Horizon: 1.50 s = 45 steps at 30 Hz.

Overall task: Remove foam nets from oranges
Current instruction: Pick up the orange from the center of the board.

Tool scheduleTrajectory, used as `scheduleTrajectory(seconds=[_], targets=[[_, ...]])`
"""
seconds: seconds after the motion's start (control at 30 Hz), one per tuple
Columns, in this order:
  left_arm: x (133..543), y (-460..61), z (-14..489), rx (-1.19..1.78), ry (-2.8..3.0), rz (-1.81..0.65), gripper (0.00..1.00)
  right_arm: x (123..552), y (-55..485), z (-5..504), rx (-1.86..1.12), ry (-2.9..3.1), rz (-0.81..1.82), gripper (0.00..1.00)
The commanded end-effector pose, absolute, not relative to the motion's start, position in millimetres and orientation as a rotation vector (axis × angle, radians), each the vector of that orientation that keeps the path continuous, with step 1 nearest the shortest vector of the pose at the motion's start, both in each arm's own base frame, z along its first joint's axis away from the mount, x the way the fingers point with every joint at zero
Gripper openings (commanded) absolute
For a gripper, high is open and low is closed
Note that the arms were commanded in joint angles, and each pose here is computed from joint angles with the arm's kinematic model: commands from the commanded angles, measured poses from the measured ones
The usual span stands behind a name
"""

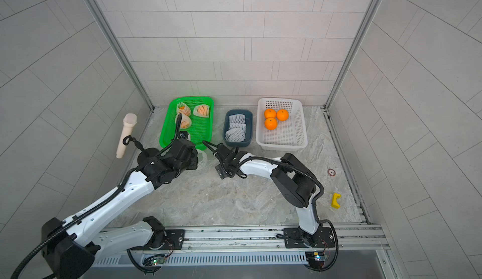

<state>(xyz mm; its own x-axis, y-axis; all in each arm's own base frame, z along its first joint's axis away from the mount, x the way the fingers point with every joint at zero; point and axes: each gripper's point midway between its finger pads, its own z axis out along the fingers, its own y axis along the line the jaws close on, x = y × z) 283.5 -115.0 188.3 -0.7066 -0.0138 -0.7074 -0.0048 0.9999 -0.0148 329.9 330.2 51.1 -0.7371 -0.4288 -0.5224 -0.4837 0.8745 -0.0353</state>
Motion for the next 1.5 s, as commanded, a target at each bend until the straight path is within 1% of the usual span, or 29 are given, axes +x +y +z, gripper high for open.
scheduleTrajectory(seconds=[0.0,0.17,1.33,1.4,1.47], targets=[[278.1,-105.9,183.0,-0.049,2.367,0.008,0.00,332.7,329.3,50.5,-0.641,2.521,0.100,0.89],[276.0,-104.7,182.8,-0.048,2.368,0.008,0.00,333.2,331.7,47.6,-0.651,2.535,0.095,0.86],[274.7,-103.4,184.9,-0.040,2.366,0.012,0.00,338.6,338.7,45.6,-0.703,2.543,0.075,0.85],[274.6,-103.4,185.2,-0.039,2.364,0.011,0.00,338.7,338.6,45.7,-0.704,2.543,0.074,0.84],[274.3,-103.1,186.0,-0.040,2.362,0.011,0.00,339.0,337.8,46.1,-0.707,2.544,0.071,0.81]])
